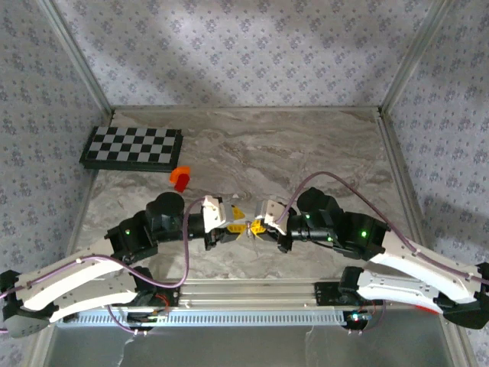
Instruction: Put the keys on the keyring
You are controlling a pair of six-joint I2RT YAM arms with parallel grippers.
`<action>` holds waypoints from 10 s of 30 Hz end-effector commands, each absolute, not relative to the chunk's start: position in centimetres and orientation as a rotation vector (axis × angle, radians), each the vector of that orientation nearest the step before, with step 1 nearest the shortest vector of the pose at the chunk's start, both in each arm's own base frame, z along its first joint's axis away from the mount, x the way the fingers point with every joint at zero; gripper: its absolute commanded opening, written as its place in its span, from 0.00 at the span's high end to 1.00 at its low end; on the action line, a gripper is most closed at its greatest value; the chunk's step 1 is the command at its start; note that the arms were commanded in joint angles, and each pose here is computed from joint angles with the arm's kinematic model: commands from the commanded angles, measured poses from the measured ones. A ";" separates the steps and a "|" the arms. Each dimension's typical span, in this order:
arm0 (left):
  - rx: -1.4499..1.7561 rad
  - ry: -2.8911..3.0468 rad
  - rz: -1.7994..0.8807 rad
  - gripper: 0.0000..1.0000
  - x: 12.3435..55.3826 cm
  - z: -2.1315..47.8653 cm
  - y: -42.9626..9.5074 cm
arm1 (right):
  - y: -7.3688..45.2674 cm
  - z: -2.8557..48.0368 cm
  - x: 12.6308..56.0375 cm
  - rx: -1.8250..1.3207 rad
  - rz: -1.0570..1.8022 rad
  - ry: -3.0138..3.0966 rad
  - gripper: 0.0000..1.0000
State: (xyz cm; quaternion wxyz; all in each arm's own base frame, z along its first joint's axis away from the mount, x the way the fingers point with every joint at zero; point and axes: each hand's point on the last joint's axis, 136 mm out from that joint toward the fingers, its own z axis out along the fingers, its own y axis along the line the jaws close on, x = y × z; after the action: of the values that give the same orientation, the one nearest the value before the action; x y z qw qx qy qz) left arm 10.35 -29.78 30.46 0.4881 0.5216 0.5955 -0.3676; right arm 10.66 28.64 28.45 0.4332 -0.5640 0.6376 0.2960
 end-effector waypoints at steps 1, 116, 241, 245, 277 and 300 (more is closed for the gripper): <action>1.333 1.458 -0.878 0.67 9.8 30.3 -29.6 | 28.6 29.9 11.1 -1.395 0.701 1.571 1.00; 1.190 1.389 -0.905 0.87 11.3 31.1 -31.0 | 27.9 31.4 10.6 -1.353 0.734 1.501 1.00; 1.131 1.198 -1.177 1.00 8.1 34.5 -31.0 | 28.3 32.7 11.2 -1.248 0.775 1.471 0.77; 1.126 1.181 -1.191 1.00 8.0 34.7 -31.1 | 28.1 33.4 10.9 -1.239 0.792 1.446 0.80; 1.144 1.158 -1.191 1.00 7.5 35.7 -30.6 | 27.3 32.6 10.7 -1.195 0.820 1.446 0.78; 1.134 1.123 -1.197 1.00 7.2 37.3 -30.3 | 26.9 31.5 10.4 -1.214 0.820 1.451 0.89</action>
State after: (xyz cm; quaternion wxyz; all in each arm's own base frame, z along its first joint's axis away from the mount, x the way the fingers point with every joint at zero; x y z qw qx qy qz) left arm 8.20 -30.79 33.26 0.5121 0.4804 0.5238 -0.4823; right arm 10.14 27.09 31.46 0.5095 -0.5111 0.6013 0.3431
